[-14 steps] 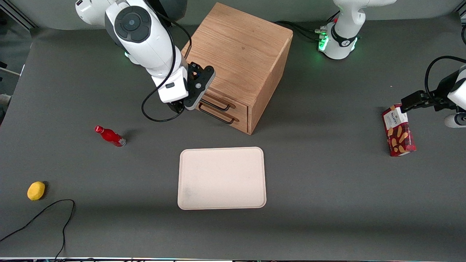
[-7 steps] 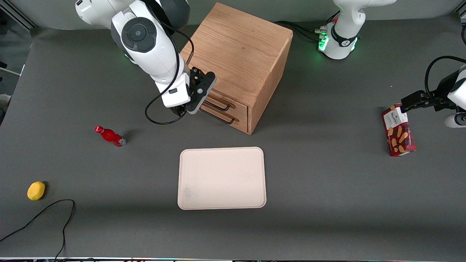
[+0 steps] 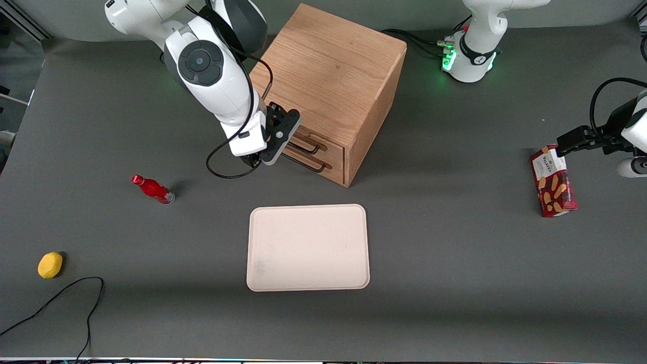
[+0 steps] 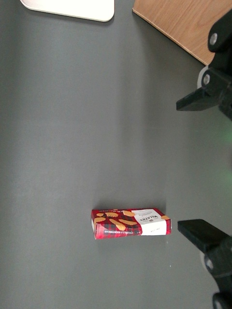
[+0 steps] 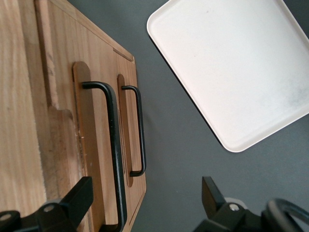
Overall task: Open upper drawer
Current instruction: 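Lower the right gripper onto the upper drawer handle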
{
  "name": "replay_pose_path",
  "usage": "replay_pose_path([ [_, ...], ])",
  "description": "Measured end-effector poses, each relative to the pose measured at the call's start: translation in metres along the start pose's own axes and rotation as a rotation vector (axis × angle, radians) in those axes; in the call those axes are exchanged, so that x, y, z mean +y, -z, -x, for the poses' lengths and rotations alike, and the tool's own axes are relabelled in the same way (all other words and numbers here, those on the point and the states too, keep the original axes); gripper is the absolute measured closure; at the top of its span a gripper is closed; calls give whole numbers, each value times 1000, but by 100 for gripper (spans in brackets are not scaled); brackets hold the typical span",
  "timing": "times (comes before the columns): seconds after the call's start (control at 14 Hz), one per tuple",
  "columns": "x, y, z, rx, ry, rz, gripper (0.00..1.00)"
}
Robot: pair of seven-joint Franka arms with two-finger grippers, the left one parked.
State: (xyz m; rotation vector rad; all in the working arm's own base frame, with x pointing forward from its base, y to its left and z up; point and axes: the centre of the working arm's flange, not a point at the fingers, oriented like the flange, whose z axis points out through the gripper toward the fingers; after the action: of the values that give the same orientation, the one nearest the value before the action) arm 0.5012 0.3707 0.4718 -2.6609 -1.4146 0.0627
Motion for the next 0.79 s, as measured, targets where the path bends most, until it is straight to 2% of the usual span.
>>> replay_pose_path([
  [0.79, -2, -32, 2, 17, 1, 11, 0],
])
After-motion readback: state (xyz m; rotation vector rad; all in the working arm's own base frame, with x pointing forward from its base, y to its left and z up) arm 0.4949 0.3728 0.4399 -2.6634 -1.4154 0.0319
